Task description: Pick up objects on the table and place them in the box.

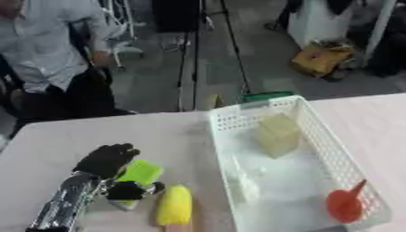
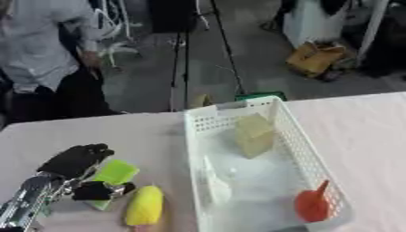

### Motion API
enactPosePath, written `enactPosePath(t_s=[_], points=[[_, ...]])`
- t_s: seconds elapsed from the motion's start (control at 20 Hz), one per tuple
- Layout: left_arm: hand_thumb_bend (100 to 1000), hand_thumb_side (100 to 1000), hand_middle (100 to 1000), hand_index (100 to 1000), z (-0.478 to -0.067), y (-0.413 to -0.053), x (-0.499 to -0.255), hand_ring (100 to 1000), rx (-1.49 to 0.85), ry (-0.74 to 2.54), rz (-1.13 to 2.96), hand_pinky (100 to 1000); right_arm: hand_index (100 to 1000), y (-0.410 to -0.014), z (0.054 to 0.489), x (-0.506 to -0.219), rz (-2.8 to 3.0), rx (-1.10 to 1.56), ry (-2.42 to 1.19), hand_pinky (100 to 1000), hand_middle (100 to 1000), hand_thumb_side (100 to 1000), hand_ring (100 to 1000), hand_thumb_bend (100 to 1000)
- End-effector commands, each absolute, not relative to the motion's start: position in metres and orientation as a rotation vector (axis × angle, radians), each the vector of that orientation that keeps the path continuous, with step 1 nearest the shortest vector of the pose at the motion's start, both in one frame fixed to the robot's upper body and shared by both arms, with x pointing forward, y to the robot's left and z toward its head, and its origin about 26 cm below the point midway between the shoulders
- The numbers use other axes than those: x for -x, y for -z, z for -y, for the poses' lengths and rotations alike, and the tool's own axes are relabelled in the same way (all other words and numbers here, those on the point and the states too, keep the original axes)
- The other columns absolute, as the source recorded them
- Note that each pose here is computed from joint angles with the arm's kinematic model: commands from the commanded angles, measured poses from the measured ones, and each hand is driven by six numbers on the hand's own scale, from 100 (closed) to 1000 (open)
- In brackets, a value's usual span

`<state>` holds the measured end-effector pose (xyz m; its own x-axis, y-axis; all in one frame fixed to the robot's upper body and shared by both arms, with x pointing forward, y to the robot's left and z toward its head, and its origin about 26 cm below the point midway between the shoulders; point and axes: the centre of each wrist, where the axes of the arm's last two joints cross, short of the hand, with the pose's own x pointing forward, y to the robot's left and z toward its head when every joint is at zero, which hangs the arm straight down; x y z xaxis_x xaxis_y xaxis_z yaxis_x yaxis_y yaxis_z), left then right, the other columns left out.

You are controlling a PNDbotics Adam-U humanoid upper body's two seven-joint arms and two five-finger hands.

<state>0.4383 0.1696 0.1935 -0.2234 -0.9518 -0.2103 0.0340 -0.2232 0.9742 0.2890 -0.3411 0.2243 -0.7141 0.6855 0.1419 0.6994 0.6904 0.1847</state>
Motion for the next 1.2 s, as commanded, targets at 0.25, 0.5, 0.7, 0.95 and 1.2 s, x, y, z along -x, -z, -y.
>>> enactPosePath(t_s=[0.25,0.5,0.7,0.95,1.2], points=[[665,989,984,1000,-0.175,-0.200,-0.441,1000,-1.232,1.569,1.182,1000,746,-0.233,0.340,-0.287,2.884,1.145,0.373,898,668,1000,861,100],[607,933,974,1000,-0.174,-0.195,-0.443,1000,-1.190,1.581,1.159,1000,746,-0.233,0.340,-0.287,2.883,1.147,0.375,898,667,1000,861,100],[609,933,961,1000,-0.173,-0.193,-0.443,1000,-1.167,1.589,1.153,1000,746,-0.233,0.340,-0.287,2.882,1.149,0.377,898,667,1000,862,100],[601,903,945,1000,-0.173,-0.190,-0.444,1000,-1.149,1.599,1.134,1000,745,-0.233,0.340,-0.287,2.882,1.149,0.382,899,666,1000,862,100],[549,851,923,1000,-0.173,-0.190,-0.445,998,-1.138,1.601,1.127,977,745,-0.233,0.340,-0.287,2.883,1.149,0.386,899,667,1000,862,100]])
